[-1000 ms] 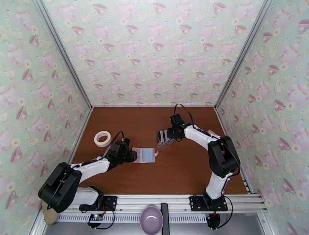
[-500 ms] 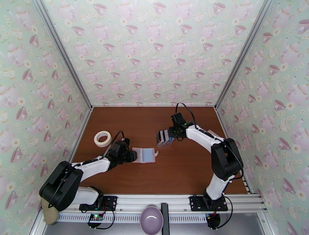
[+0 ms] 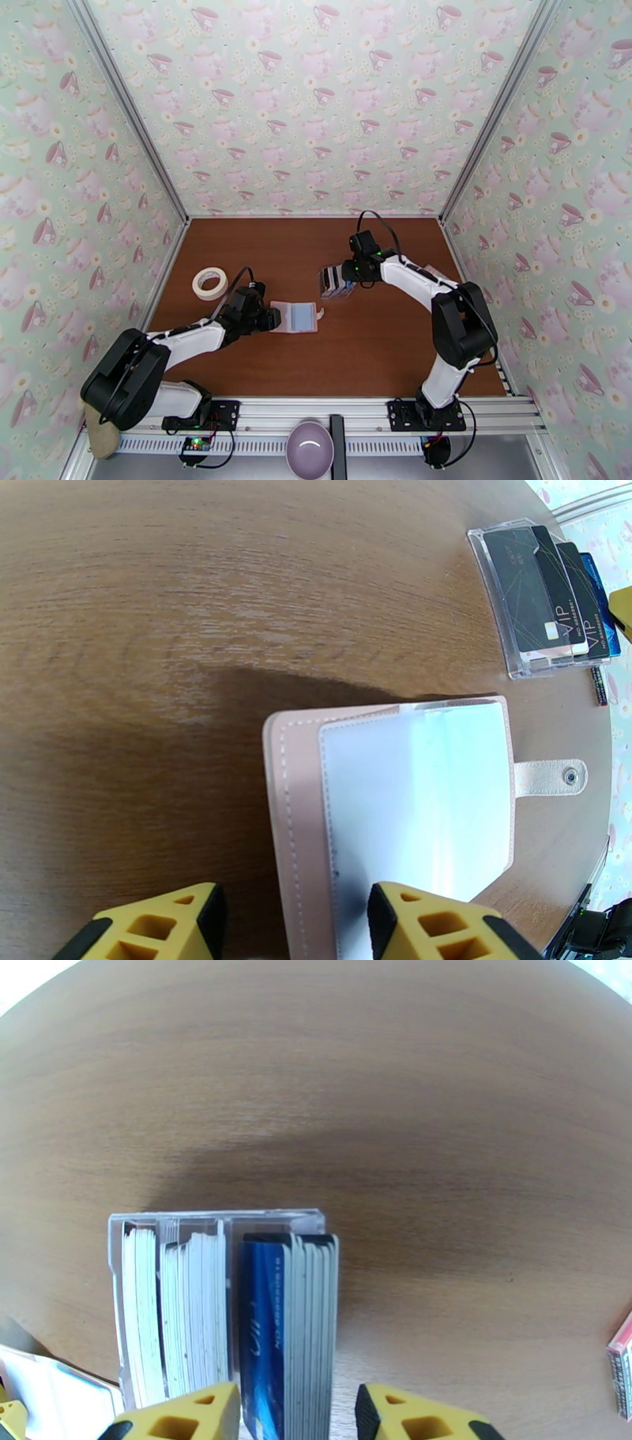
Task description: Put the credit cards into the card holder
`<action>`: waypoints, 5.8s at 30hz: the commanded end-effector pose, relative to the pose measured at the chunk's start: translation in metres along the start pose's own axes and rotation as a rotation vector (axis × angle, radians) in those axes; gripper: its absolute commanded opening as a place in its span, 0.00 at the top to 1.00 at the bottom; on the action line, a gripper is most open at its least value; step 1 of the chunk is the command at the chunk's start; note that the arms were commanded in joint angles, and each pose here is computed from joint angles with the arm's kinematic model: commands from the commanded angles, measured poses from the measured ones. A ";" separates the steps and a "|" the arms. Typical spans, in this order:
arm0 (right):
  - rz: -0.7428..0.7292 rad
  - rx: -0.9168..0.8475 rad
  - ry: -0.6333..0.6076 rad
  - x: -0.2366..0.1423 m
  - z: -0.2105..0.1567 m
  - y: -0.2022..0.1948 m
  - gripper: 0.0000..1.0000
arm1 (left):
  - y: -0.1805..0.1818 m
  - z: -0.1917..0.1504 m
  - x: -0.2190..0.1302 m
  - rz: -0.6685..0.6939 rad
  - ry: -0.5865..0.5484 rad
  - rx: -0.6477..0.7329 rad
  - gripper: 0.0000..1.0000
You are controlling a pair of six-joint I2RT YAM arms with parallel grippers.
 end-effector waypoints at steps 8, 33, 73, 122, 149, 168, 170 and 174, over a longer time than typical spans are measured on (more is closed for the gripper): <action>-0.036 -0.008 0.054 0.016 -0.015 -0.009 0.55 | -0.001 0.006 0.004 -0.018 -0.002 -0.011 0.46; -0.107 -0.018 -0.008 -0.001 -0.003 -0.011 0.57 | -0.001 0.006 0.007 -0.024 0.007 -0.018 0.46; -0.110 -0.025 -0.065 -0.025 0.011 -0.008 0.64 | 0.000 0.005 0.010 -0.031 0.015 -0.027 0.46; 0.518 0.175 -0.084 -0.082 -0.063 0.067 1.00 | 0.004 0.005 0.008 0.017 0.018 -0.028 0.63; 0.677 0.316 0.005 -0.013 -0.145 0.109 1.00 | -0.003 0.003 0.011 0.143 0.055 0.056 0.72; 0.677 0.371 0.020 0.016 -0.166 0.098 1.00 | -0.007 0.000 0.017 0.181 0.084 0.079 0.76; 0.674 0.377 0.019 0.018 -0.168 0.097 1.00 | -0.007 0.000 0.018 0.177 0.087 0.077 0.77; 0.673 0.383 0.028 0.022 -0.170 0.096 1.00 | -0.007 -0.001 0.019 0.172 0.091 0.075 0.77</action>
Point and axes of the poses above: each hand's point on the last joint's axis, 136 mm out from that joint toward the fingers, its own x axis out along the fingers, its own y axis along the line the jaws close on, z = x × y, the point moved 10 cm from there along -x, back along the fingers, and after that the axes turned 9 degrees about x, right-handed, at the moved point
